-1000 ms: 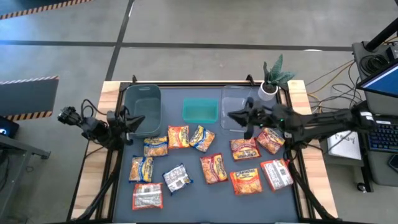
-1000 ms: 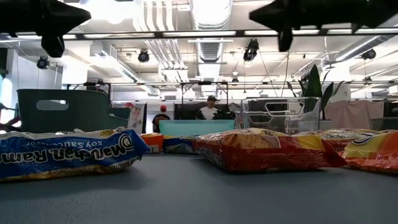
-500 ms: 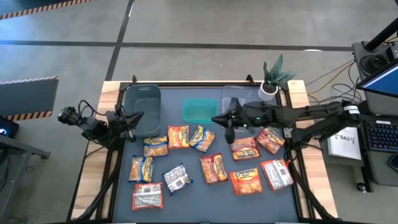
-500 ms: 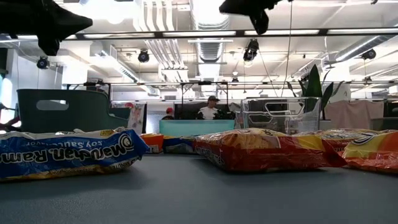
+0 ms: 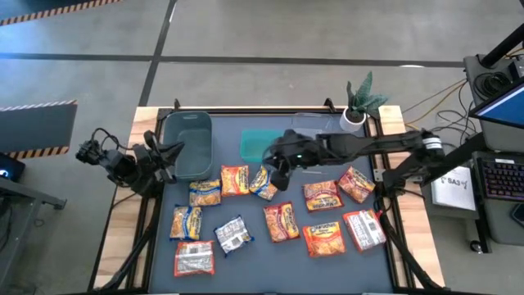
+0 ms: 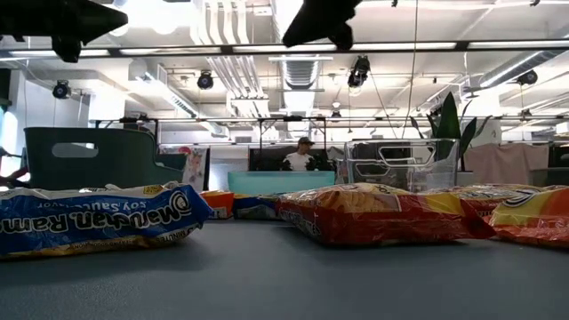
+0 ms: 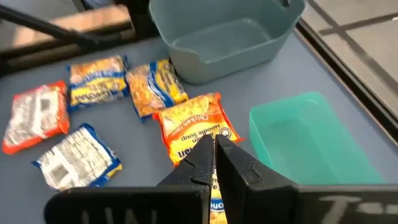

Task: Sort Maruchan noodles
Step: Put the orange noodle pack into the transparent bin

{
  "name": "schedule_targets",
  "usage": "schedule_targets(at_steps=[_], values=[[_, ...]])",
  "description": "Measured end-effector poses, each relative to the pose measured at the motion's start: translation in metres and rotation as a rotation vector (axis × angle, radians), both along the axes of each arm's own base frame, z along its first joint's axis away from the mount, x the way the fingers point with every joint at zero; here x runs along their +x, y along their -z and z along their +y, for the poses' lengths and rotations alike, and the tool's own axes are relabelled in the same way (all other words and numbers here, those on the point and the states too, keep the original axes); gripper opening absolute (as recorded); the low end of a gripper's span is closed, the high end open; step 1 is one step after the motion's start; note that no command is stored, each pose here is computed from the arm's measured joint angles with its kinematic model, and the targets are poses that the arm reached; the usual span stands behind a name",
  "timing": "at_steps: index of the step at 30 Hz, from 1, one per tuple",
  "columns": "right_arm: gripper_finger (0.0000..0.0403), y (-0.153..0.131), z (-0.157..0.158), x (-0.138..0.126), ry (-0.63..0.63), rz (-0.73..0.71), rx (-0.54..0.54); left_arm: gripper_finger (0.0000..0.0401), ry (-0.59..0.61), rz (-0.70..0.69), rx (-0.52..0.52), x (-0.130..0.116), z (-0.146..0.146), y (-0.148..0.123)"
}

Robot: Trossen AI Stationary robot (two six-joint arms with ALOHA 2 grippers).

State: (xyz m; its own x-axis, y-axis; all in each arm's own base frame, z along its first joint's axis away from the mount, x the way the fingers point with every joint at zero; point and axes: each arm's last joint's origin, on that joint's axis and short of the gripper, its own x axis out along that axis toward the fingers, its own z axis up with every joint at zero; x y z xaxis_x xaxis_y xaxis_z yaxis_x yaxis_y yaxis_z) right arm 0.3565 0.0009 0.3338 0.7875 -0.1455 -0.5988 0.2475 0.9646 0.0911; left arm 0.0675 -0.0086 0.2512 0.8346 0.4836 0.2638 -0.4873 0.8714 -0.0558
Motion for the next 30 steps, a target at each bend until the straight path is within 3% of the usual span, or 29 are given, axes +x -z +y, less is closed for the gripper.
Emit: schedule_targets(at_steps=[13,30], values=[[0.0009,0.006,0.001,0.061,-0.127,0.105,-0.146,0.0000,0.126,-0.022,-0.108,0.004,-0.004,0.007],[0.0009,0.054,0.002,0.125,-0.178,0.226,-0.182,0.0000,0.131,0.006,-0.116,0.003,-0.003,0.006]])
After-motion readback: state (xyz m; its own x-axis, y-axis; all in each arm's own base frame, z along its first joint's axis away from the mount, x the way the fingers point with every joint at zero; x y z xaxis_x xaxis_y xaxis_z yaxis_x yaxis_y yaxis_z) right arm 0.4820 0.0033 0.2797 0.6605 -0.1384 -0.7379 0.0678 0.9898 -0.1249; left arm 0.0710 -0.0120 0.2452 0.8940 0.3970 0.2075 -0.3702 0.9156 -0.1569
